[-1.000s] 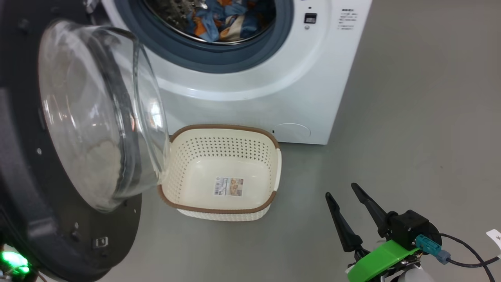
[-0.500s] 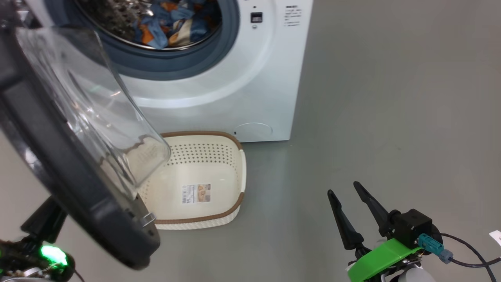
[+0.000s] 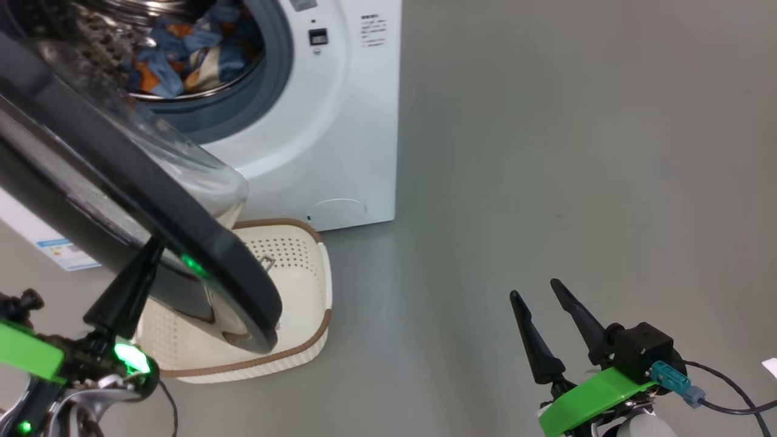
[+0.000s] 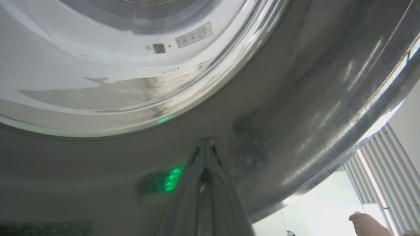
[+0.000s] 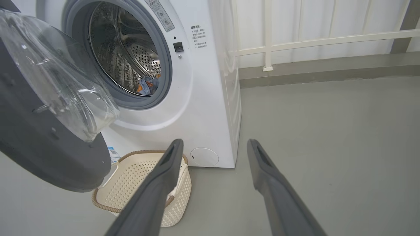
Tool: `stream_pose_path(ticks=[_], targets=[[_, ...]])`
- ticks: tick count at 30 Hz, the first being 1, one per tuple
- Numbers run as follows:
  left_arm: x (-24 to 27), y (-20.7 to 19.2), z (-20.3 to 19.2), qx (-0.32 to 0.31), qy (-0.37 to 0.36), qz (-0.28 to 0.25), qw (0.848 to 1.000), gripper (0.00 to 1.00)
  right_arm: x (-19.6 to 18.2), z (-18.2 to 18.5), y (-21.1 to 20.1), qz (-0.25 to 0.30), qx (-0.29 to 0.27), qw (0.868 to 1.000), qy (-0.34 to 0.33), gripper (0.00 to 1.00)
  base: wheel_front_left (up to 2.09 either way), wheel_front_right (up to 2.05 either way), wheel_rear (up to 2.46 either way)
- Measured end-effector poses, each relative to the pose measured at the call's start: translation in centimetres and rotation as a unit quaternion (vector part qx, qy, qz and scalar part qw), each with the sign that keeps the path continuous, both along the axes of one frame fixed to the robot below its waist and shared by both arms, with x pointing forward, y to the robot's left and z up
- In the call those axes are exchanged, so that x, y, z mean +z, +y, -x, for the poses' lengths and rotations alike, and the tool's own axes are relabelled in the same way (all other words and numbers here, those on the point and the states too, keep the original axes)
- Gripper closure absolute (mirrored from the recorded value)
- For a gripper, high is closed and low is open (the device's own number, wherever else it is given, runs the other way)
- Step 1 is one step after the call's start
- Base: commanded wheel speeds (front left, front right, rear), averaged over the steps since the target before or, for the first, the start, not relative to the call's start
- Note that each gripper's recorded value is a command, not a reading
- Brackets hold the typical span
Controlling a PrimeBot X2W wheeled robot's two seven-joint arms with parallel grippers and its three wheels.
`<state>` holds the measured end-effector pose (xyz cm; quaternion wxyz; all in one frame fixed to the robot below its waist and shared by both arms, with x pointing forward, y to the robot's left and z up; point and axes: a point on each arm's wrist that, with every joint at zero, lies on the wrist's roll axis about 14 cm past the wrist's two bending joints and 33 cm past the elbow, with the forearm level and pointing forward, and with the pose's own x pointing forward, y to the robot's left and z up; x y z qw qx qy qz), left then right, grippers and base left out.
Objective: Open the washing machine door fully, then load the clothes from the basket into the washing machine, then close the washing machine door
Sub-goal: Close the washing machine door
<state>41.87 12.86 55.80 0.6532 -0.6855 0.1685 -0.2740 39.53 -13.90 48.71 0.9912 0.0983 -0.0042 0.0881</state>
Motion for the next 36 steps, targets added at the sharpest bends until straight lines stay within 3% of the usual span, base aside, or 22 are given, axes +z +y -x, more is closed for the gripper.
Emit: stream_pose_path(ticks=[21, 36], targets=[[1.4, -6.5, -7.5, 0.025, -0.007, 0.043, 0.999, 1.0, -0.2, 2.2, -4.9, 0.007, -0.077, 0.997, 0.008, 0.0, 0.0, 0.0, 0.0], [1.4, -2.9, -5.0, 0.077, -0.012, 0.037, 0.996, 1.0, 0.8, 1.5, -3.4, -0.001, -0.054, 0.998, -0.009, 0.0, 0.0, 0.0, 0.0]])
